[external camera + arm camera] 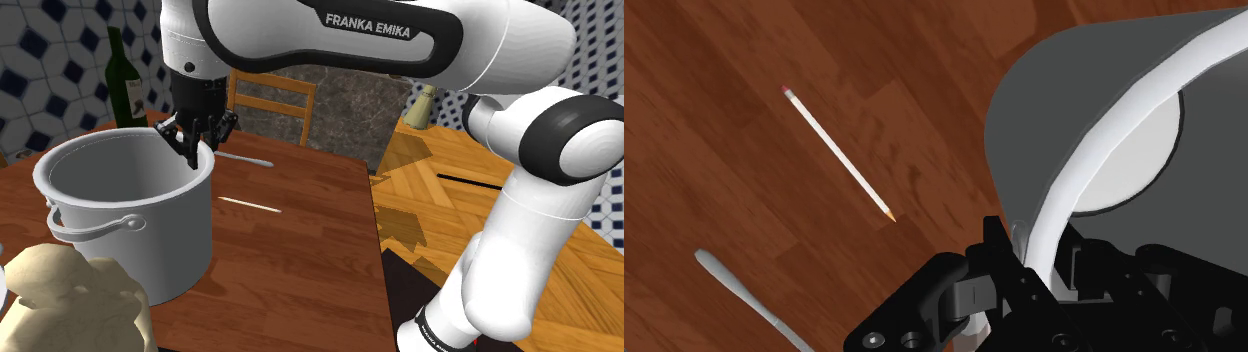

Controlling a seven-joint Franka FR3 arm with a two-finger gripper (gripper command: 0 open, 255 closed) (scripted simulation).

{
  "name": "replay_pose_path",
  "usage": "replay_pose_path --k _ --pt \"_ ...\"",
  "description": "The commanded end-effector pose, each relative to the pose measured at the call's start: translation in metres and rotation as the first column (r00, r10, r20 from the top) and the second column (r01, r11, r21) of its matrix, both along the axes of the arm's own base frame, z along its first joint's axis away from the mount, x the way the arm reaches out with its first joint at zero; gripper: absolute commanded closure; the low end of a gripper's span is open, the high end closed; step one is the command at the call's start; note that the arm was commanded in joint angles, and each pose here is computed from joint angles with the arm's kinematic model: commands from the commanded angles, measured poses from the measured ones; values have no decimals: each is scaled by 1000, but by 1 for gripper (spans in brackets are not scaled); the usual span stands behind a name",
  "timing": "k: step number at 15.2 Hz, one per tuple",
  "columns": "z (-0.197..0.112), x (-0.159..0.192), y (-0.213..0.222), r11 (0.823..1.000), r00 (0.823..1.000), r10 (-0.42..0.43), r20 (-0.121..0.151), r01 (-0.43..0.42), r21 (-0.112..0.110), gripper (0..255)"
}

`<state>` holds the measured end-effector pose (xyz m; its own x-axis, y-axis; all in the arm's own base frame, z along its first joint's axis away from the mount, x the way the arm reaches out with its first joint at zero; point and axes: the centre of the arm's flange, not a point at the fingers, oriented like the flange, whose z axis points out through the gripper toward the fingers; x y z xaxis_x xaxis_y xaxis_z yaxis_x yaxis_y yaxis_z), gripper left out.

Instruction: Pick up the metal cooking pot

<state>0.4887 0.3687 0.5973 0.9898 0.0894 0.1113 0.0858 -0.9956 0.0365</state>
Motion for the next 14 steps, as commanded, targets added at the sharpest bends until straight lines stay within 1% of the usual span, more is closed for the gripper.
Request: replay_pose_path --k 1,3,14 --pt "-1 0 0 1000 1000 0 -1 0 -1 255" --pt "-1 0 0 1000 1000 0 -1 0 -1 255" --pt "57 0 0 1000 1000 0 -1 0 -1 255"
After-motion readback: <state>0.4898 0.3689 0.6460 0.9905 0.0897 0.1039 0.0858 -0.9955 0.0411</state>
